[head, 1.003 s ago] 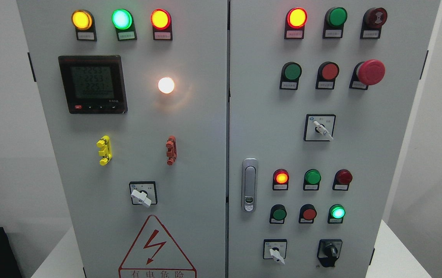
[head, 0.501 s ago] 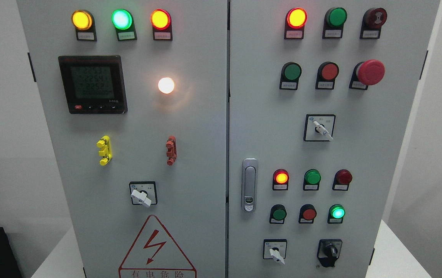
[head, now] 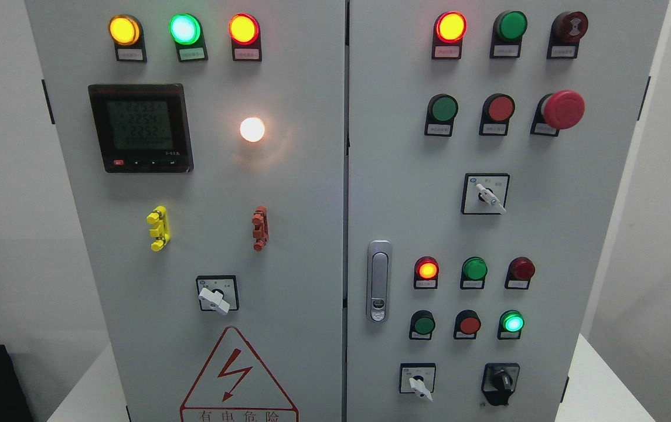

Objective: Trip black knob to open circuit

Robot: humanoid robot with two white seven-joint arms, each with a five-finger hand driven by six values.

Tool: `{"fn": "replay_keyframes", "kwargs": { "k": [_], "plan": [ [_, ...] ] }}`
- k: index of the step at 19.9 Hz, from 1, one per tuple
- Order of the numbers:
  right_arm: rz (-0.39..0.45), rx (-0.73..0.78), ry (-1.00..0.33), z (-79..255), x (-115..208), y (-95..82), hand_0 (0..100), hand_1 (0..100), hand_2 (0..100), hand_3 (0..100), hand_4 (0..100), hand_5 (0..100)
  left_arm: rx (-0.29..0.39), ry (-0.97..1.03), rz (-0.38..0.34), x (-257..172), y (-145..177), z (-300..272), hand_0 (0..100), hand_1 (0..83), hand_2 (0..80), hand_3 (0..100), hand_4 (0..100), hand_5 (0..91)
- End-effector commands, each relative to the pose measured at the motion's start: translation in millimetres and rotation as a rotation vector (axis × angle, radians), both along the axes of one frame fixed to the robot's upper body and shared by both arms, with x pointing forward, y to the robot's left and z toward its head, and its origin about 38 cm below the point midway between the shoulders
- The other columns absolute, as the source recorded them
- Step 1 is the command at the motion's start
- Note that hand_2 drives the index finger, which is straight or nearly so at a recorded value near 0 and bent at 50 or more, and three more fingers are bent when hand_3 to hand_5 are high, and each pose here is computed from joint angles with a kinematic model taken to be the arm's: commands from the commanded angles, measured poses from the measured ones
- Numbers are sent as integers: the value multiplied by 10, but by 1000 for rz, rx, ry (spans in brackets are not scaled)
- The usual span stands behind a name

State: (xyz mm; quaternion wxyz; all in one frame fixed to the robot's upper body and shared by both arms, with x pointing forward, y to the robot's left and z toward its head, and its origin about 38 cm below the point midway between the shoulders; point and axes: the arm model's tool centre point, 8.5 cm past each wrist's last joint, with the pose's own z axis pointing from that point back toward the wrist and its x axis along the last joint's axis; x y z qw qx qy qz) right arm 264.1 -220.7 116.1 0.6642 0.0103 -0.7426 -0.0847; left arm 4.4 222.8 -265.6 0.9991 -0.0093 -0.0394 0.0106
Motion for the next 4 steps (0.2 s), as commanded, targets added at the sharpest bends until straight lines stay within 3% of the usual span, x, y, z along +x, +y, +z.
{"fn": "replay_keyframes", "kwargs": {
  "k": [1,4],
  "plan": [
    [9,10,-44,113,-5,21,0,32,0,12,0,0,0,-5,3,19,1,0,120,389,0,0,0,0],
    [10,10,-44,113,-5,26,0,32,0,10,0,0,0,-5,3,19,1,0,120,389,0,0,0,0]
  ]
}}
